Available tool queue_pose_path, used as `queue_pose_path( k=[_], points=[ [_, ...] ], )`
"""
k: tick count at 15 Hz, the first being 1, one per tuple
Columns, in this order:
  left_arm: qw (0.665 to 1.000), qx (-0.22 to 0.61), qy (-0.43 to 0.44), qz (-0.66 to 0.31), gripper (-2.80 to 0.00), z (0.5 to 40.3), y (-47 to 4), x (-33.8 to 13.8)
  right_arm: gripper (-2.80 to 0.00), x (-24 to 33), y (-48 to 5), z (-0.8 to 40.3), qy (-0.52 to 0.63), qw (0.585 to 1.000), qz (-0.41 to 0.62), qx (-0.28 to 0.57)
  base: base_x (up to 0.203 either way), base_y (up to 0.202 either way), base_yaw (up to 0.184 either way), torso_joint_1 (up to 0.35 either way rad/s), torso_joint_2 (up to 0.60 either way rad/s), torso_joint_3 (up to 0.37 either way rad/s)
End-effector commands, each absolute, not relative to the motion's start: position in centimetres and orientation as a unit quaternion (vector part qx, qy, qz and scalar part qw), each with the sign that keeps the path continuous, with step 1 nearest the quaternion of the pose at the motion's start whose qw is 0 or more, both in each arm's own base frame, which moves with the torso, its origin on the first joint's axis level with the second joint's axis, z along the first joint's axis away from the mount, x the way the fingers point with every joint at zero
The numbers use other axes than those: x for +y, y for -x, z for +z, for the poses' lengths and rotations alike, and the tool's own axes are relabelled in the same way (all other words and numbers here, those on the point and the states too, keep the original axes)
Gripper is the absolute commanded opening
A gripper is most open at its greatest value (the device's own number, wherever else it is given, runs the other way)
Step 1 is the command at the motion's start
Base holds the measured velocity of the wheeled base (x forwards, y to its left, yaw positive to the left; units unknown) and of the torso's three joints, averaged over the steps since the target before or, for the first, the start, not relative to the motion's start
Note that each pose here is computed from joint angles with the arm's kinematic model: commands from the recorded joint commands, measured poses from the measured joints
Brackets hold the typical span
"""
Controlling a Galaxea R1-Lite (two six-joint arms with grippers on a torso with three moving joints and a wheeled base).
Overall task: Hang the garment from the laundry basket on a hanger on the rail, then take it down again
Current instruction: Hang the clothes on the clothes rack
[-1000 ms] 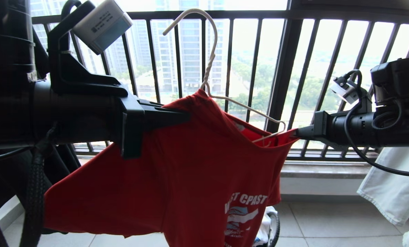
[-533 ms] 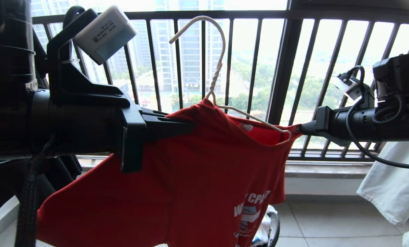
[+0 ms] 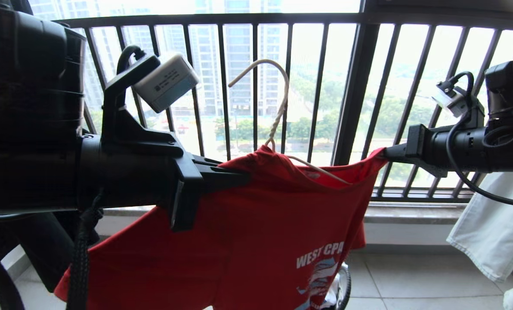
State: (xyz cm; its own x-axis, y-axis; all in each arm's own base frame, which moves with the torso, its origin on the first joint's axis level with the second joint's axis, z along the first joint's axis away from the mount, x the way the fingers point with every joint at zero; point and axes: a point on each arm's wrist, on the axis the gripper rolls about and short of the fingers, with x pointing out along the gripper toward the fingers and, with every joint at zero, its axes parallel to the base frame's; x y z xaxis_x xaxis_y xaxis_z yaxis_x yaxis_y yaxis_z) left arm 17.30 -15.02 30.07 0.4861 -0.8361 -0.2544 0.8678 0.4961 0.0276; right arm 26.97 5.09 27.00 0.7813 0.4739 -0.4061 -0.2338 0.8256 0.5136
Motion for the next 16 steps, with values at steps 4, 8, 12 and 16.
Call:
queue_pose_path(
  k=[4, 8, 12, 16],
  points=[
    [0.864, 0.083, -0.048, -0.495, -2.80, 28.4, -20.5, -17.6, -2.80, 5.2, -25.2, 30.6, -0.216, 0.929, 0.217, 0.208, 0.000, 0.000, 0.000, 0.000, 0.00, 0.000],
    [0.866, 0.057, -0.040, -0.495, -2.80, 28.6, -20.7, -17.8, -2.80, 5.3, -24.3, 35.1, -0.194, 0.936, 0.228, 0.187, 0.000, 0.000, 0.000, 0.000, 0.00, 0.000],
    [0.869, 0.014, -0.006, -0.494, -2.80, 28.2, -20.1, -17.3, -2.80, 7.0, -24.7, 38.0, -0.137, 0.952, 0.200, 0.189, 0.000, 0.000, 0.000, 0.000, 0.00, 0.000],
    [0.876, -0.030, 0.003, -0.482, -2.80, 27.0, -19.4, -16.7, -2.80, 10.3, -26.1, 37.4, -0.012, 0.968, 0.130, 0.214, 0.000, 0.000, 0.000, 0.000, 0.00, 0.000]
  ],
)
